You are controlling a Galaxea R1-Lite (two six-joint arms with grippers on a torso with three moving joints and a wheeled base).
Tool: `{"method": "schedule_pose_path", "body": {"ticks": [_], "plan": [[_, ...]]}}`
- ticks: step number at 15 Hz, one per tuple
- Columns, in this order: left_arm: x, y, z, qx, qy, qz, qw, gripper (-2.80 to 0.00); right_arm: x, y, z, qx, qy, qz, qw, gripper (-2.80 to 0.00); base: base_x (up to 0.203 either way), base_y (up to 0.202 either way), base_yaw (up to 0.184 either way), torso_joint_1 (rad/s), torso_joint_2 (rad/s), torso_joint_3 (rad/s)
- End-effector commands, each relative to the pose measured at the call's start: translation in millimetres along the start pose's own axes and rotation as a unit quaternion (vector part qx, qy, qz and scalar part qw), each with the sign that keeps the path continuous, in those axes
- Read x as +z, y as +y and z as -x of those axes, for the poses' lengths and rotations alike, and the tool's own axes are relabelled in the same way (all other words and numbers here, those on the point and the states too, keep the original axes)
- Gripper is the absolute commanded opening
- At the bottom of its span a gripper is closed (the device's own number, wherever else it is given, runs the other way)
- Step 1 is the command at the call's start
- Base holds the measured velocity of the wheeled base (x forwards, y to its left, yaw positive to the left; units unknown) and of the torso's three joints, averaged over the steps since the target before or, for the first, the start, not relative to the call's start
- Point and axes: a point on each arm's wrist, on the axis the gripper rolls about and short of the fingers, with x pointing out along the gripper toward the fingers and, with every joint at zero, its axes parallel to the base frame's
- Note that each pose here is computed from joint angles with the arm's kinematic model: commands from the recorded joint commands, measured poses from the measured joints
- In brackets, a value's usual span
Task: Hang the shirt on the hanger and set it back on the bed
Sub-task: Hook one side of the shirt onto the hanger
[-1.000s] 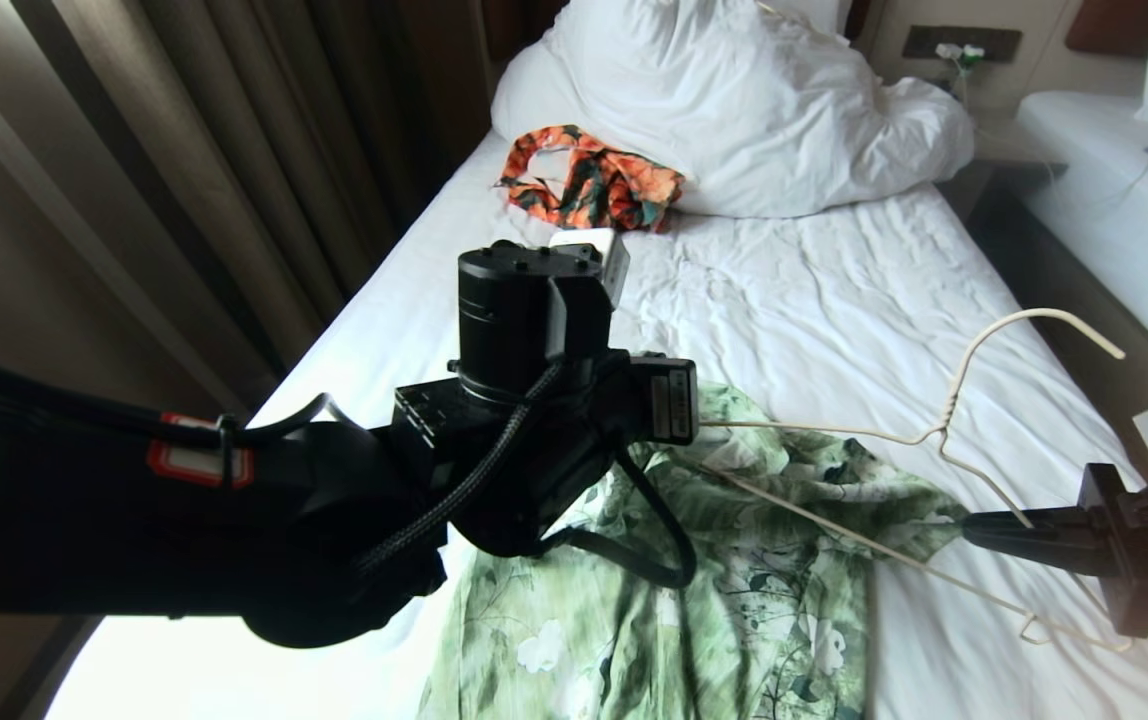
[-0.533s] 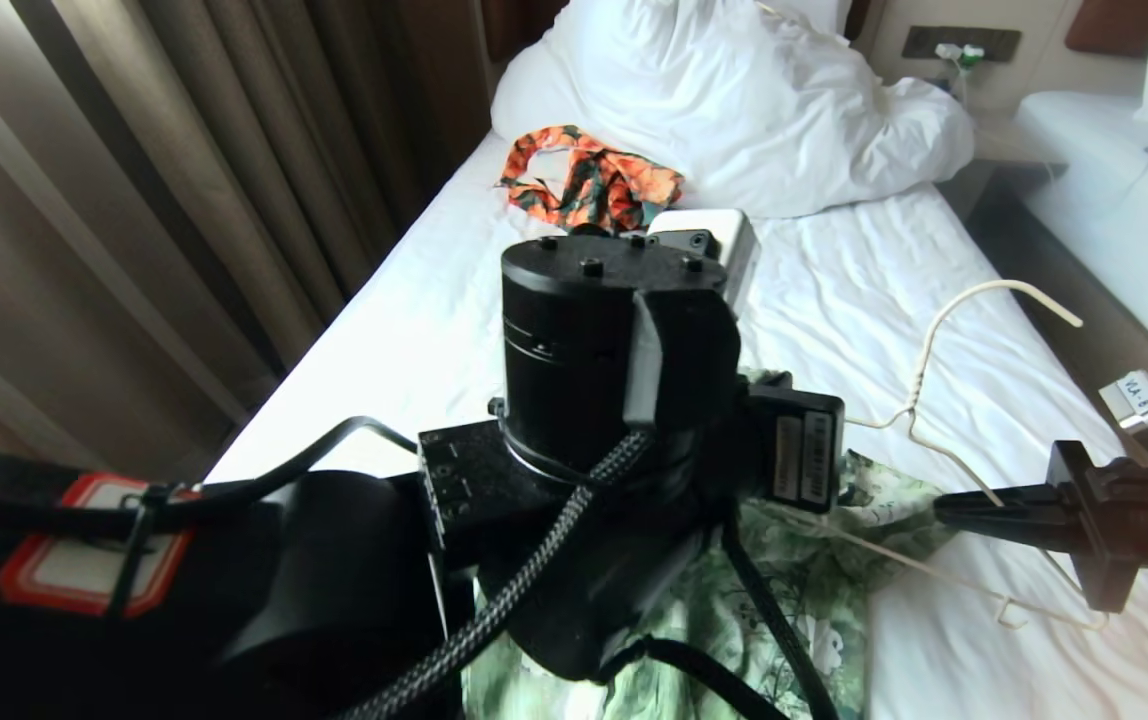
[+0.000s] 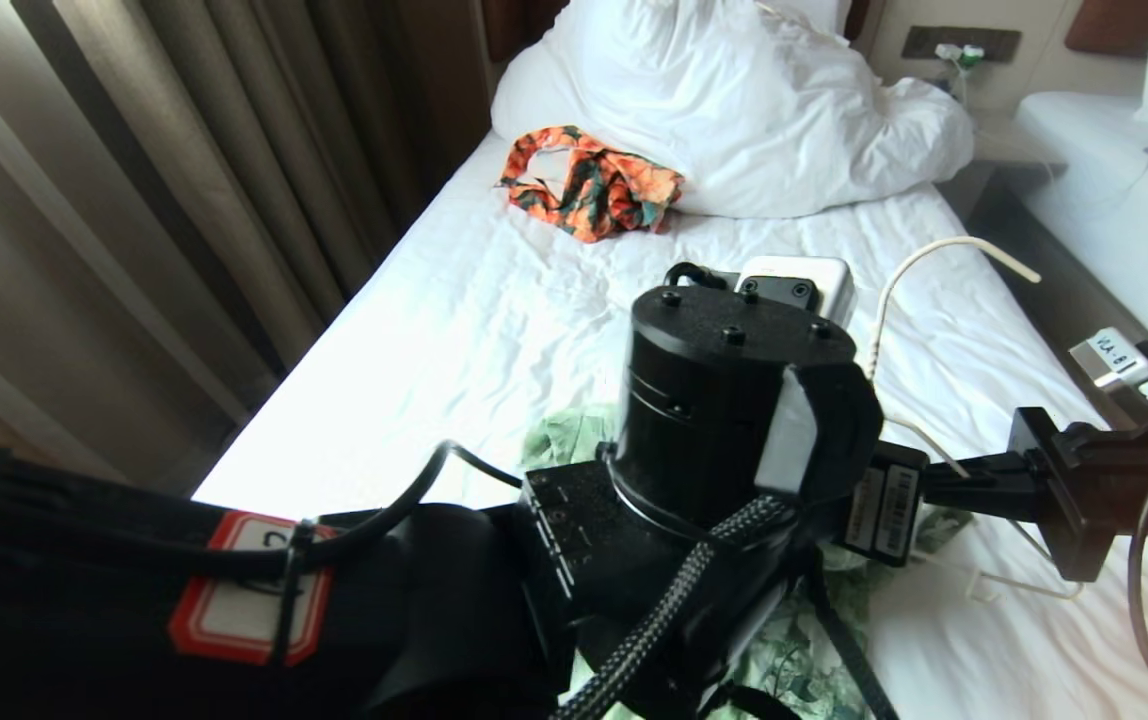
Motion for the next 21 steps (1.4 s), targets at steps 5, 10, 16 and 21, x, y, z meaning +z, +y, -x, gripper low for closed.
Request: {"method": "schedule_pose_path", "body": {"ticks": [5, 10, 16, 21], "plan": [[-10.3, -42.6, 8.4, -0.051, 0.038, -0.021, 0.9977, -2.80, 2.4, -0.2, -17.6, 0.033, -0.007, 0.008, 0.999, -2.80, 0.000, 0.000, 0.000, 0.000, 0.00, 0.000], [-13.4, -64.5, 15.6, -0.080, 0.041, -0.034, 0.9953, -2.80, 7.8, 1.3, -27.0, 0.047, -0.016, -0.003, 0.999, -2.80, 0.000, 0.000, 0.000, 0.000, 0.00, 0.000], [-21.5, -70.3, 12.6, -0.085, 0.052, -0.055, 0.9935, -2.80, 6.4, 8.1, -37.8, 0.095, -0.036, -0.019, 0.995, -2.80, 0.000, 0.000, 0.000, 0.000, 0.00, 0.000], [-23.6, -60.3, 18.0, -0.077, 0.057, -0.059, 0.9936, -2.80, 5.1, 8.6, -38.9, 0.099, -0.037, -0.021, 0.994, -2.80, 0.000, 0.000, 0.000, 0.000, 0.00, 0.000]]}}
